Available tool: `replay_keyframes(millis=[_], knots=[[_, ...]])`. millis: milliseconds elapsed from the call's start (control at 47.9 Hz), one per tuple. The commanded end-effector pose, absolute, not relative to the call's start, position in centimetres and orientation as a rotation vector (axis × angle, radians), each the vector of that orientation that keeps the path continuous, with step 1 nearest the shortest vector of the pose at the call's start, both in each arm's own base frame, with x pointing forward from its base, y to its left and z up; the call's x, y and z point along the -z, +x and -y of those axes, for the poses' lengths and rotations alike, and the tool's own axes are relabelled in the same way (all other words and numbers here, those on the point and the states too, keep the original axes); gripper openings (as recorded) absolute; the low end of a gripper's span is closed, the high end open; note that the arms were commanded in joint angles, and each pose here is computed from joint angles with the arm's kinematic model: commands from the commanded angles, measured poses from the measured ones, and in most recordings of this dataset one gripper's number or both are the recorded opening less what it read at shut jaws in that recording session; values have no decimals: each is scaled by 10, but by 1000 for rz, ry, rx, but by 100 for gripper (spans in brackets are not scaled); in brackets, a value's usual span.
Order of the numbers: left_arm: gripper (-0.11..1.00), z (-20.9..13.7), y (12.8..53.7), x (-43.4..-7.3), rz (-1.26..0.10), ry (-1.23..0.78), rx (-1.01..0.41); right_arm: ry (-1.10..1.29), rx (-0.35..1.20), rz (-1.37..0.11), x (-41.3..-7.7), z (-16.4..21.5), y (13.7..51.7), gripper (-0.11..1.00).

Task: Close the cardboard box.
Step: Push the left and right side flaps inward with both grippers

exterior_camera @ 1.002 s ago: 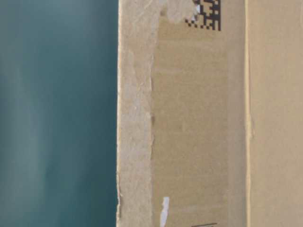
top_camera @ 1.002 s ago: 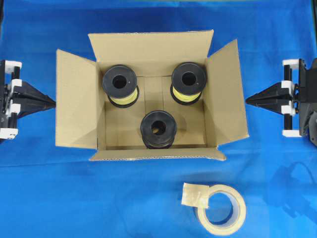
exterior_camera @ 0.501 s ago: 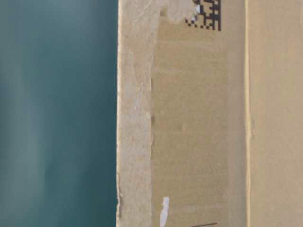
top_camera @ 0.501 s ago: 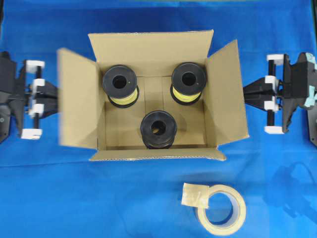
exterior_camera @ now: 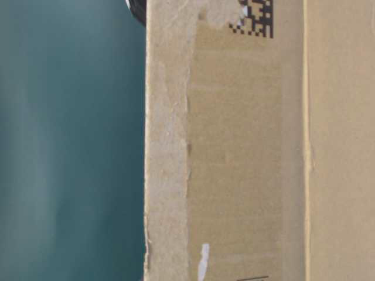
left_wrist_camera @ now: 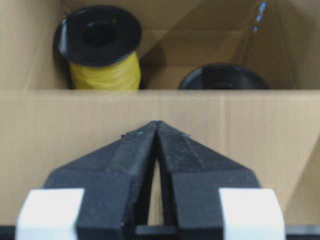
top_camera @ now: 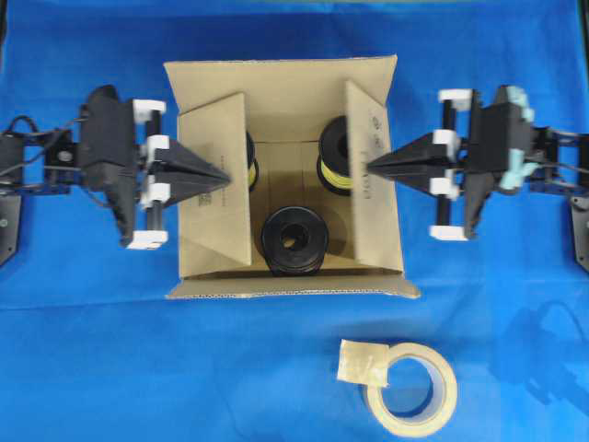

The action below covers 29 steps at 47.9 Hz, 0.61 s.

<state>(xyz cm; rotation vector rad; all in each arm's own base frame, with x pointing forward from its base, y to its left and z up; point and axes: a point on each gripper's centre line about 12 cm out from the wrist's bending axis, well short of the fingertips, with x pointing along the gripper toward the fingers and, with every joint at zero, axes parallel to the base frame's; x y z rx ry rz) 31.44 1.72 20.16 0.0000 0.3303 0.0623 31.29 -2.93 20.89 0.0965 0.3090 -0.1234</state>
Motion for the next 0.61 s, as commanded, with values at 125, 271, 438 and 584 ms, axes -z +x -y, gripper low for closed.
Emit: replay_keyframes(millis=[125, 271, 438, 584], knots=[[0, -23, 338, -201, -327, 1, -75, 94, 123, -306, -209, 31, 344, 0], [0, -25, 346, -185, -372, -2, -78, 96, 124, -349, -194, 32, 352, 0], [0, -25, 351, -173, -395, -10, -81, 100, 126, -390, -180, 32, 352, 0], [0, -25, 357, -173, -382, -5, -80, 100, 126, -395, -178, 32, 352, 0]])
